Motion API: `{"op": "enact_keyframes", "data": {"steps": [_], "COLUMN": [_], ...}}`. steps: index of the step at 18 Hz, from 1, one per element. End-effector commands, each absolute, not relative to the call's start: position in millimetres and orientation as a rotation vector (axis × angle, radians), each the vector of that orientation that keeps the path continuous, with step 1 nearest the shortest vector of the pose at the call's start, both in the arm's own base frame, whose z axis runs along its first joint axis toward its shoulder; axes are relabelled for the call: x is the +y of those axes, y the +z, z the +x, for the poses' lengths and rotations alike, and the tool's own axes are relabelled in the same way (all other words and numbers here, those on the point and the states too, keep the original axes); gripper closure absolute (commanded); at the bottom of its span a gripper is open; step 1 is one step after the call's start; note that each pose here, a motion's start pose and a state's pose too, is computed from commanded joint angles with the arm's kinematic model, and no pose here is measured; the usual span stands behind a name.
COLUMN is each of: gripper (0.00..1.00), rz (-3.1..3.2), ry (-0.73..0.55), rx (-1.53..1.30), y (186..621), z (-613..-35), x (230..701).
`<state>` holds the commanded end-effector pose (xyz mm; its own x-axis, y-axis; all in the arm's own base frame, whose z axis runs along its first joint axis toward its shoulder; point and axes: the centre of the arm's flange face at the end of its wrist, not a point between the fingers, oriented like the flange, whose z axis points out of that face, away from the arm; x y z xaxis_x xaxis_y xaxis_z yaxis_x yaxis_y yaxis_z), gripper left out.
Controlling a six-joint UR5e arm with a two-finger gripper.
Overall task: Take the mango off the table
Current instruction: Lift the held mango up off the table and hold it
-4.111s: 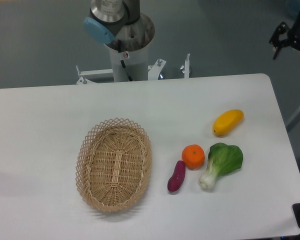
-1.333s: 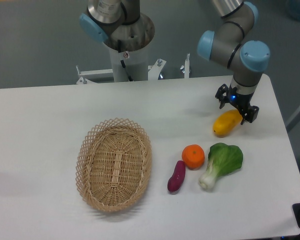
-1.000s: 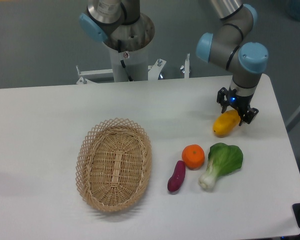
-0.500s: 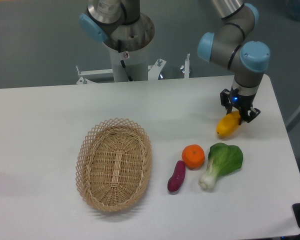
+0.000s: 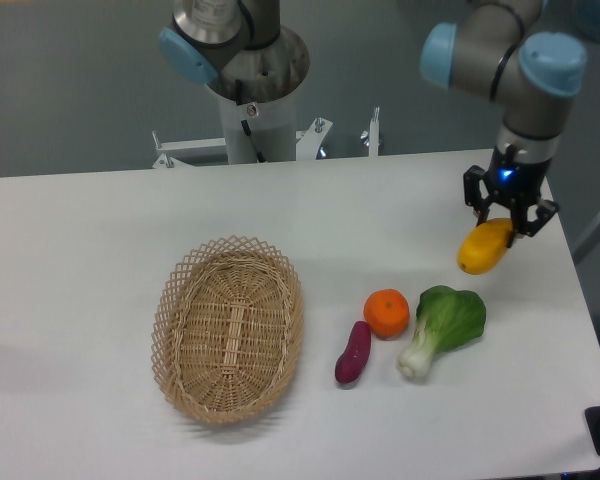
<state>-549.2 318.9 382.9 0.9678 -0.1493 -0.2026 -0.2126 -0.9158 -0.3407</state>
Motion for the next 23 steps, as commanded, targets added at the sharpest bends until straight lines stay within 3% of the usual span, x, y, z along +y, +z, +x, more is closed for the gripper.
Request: {"op": "enact_keyframes", "data": {"steps": [3,7,23], "gripper": [0.53,0.53,0.53], "rz": [-2.703,-2.690,-2.686], "ry": [0.255,0.209,0.213], "rx": [0.191,0.175,0.161], "y": [409,402,409], "z": [-540,-524,-519], "x": [349,371,371]}}
